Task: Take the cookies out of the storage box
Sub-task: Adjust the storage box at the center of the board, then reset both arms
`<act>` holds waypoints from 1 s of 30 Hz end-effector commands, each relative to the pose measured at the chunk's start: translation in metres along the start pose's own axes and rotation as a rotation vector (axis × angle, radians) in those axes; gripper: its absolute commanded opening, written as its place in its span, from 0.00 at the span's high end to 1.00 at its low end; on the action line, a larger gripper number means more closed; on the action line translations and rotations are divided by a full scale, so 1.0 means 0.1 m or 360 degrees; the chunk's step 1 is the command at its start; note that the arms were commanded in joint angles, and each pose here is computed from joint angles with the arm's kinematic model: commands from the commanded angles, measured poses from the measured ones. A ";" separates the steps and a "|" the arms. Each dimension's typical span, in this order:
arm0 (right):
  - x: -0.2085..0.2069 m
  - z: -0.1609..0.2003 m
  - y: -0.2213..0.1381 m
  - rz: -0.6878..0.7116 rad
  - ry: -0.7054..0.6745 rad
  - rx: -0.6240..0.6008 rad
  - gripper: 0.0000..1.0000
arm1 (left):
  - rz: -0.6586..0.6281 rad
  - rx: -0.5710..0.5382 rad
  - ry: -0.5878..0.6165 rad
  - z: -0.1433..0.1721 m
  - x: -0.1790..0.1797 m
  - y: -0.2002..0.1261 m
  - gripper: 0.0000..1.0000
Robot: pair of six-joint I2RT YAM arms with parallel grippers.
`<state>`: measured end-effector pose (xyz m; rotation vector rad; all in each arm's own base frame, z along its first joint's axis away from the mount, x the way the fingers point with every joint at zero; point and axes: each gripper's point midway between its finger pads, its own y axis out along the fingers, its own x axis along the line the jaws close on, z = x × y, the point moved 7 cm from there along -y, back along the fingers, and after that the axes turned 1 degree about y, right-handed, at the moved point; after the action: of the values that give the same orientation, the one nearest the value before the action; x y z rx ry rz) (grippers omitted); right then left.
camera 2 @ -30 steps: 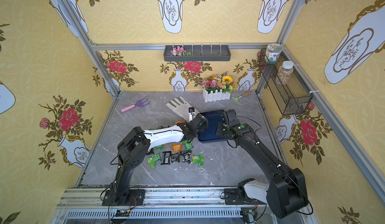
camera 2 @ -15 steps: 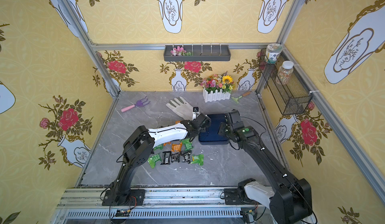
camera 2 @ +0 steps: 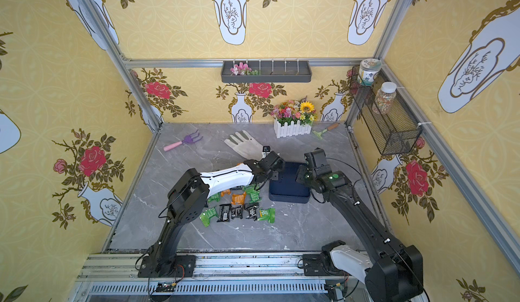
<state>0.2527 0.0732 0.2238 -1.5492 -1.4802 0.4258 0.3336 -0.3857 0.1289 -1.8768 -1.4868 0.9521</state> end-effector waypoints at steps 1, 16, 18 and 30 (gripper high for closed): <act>-0.02 -0.04 -0.05 0.0040 0.0005 -0.0046 0.46 | 0.0062 -0.0126 -0.0057 -0.19 -0.03 -0.17 0.53; -0.63 -0.47 0.05 0.0452 -0.0048 -0.0834 0.33 | -0.0057 -0.1009 -0.0688 -0.49 2.11 -1.28 0.20; -0.64 -0.43 0.22 0.0395 -0.0201 -0.0885 0.28 | -0.0166 -0.1128 -0.0722 -0.44 2.47 -1.39 0.05; -0.82 -0.16 0.87 0.0388 -0.0543 -0.0803 0.27 | -0.0668 -0.1256 -0.0521 0.19 3.78 -1.62 0.00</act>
<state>0.2899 0.0028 0.1287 -2.1217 -1.6567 0.5472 0.2764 0.0160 0.1742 -1.7408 -2.6582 0.6061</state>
